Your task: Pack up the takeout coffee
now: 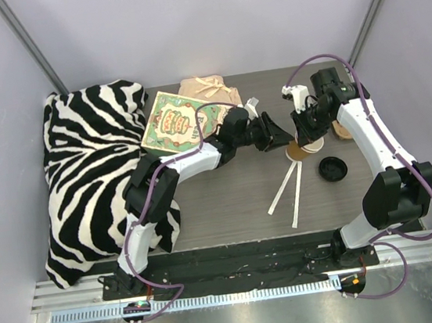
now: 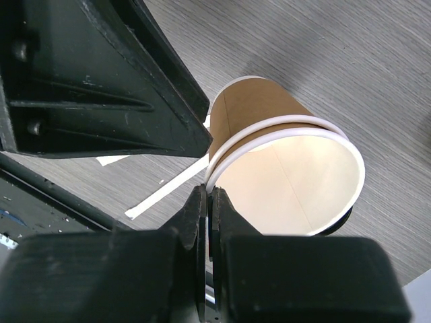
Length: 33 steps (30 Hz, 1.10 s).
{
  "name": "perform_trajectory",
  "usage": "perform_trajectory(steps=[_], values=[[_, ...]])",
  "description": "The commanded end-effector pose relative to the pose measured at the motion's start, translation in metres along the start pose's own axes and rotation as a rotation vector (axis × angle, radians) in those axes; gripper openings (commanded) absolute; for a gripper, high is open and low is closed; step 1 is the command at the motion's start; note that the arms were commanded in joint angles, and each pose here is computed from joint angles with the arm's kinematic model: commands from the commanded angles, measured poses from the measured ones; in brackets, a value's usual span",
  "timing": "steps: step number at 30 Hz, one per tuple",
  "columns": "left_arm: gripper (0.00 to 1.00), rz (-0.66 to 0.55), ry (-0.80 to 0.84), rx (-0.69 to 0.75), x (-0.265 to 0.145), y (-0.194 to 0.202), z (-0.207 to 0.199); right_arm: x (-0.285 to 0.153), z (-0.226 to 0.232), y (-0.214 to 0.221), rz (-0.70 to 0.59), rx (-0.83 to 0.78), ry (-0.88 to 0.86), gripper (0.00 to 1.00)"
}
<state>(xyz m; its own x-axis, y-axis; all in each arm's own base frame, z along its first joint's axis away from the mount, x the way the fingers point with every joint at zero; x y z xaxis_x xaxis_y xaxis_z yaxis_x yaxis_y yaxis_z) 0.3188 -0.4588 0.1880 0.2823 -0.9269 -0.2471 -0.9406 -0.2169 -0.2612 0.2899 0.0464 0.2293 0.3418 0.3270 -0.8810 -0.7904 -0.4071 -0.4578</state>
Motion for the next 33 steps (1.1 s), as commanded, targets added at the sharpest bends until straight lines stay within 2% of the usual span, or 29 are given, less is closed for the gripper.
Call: perform_trajectory(steps=[1, 18, 33], values=[[0.38, -0.015, 0.077, 0.056, -0.002, -0.005, -0.027, -0.008, 0.004, -0.008, -0.047, -0.021, -0.002, 0.01], [0.40, 0.005, 0.090, 0.042, 0.006, 0.003, -0.026, -0.005, 0.008, -0.007, -0.032, -0.027, -0.033, 0.01], [0.27, 0.011, -0.069, 0.023, 0.018, 0.009, 0.017, -0.016, 0.005, -0.017, -0.062, -0.031, 0.004, 0.01]])
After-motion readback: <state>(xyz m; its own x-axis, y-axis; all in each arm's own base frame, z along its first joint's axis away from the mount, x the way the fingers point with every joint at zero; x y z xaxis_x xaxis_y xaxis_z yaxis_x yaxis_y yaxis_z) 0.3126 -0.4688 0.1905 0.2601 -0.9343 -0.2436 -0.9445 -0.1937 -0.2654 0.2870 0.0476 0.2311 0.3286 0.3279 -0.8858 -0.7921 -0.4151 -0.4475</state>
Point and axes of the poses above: each gripper's point midway between its finger pads, its own x axis out along the fingers, its own z axis along the line the jaws close on, y = z × x, the point moved 6 cm from there along -x, back along the fingers, and after that the axes turned 2 degrees about x, right-handed, at the moved point
